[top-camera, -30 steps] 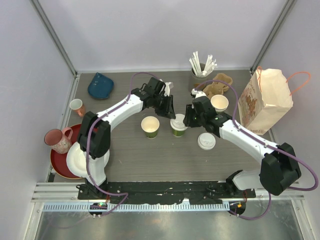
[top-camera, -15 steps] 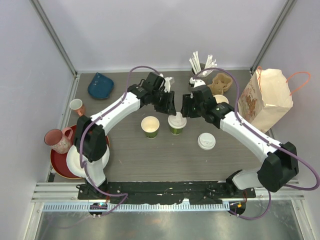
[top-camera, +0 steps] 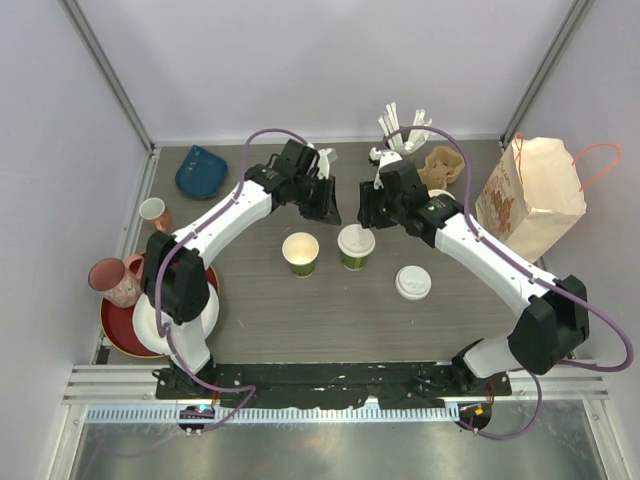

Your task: Pack the takeout coffee

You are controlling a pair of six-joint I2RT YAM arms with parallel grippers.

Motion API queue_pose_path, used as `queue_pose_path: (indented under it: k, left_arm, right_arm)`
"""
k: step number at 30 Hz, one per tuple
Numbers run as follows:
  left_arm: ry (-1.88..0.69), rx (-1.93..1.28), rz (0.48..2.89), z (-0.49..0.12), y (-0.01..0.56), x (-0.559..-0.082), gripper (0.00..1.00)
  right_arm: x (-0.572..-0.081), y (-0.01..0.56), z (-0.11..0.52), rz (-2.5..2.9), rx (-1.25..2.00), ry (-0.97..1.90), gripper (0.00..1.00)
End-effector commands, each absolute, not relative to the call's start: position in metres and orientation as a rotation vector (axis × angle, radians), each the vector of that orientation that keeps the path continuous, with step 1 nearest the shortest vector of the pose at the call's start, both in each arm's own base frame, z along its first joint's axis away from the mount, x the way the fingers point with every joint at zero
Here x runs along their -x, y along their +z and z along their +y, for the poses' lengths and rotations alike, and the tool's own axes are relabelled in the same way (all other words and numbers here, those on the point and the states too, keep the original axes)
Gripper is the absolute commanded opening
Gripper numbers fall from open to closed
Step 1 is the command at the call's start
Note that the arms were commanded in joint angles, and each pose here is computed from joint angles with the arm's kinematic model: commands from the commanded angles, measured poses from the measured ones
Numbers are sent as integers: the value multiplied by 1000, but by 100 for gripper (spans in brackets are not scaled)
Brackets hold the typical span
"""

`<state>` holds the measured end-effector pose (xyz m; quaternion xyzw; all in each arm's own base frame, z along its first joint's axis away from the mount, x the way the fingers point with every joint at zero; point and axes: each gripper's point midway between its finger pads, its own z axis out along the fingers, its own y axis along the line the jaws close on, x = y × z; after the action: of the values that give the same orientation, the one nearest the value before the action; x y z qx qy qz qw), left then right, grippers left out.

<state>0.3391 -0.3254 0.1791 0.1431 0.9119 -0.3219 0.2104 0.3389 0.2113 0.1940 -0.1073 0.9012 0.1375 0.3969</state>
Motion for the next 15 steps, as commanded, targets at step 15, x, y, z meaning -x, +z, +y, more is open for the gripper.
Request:
queue_pose_path:
  k: [15]
  left_arm:
    - [-920,-389,2719,-332,101,-316,14]
  right_arm:
    - [-305,108,230,2364,375,485,36]
